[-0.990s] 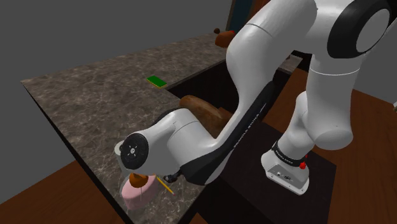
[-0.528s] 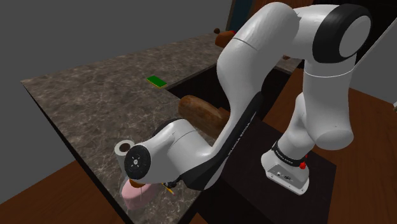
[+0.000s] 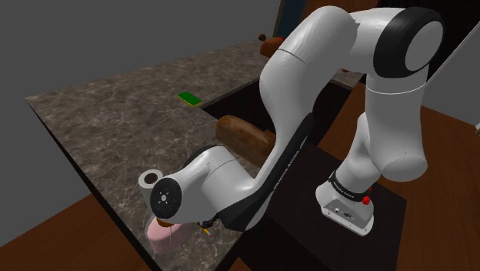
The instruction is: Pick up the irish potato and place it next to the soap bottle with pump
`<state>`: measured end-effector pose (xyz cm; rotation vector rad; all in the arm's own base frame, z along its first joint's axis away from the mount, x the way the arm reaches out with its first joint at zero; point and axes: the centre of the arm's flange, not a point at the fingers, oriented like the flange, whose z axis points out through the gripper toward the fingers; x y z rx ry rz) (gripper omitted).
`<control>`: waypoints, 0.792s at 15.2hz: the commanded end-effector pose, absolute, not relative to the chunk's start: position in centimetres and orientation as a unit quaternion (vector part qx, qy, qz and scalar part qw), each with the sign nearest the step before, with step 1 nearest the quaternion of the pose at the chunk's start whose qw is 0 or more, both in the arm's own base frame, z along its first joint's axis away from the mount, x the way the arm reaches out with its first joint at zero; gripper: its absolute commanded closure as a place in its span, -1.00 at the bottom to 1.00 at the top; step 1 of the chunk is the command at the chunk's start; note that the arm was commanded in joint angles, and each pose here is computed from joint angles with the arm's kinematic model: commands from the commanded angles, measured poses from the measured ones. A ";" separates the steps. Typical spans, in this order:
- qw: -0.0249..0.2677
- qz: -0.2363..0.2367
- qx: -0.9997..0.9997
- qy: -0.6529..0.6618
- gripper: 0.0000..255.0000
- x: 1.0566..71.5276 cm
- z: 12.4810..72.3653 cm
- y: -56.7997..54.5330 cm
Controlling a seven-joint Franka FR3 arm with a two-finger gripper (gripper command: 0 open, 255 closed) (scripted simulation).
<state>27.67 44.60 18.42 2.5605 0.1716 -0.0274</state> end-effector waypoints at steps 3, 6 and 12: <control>0.285 -0.011 0.957 0.063 -1.00 27.9 18.2 44.3; 0.285 -0.012 0.956 0.063 -1.00 27.8 18.2 44.4; 0.285 -0.012 0.956 0.063 -1.00 27.8 22.4 47.1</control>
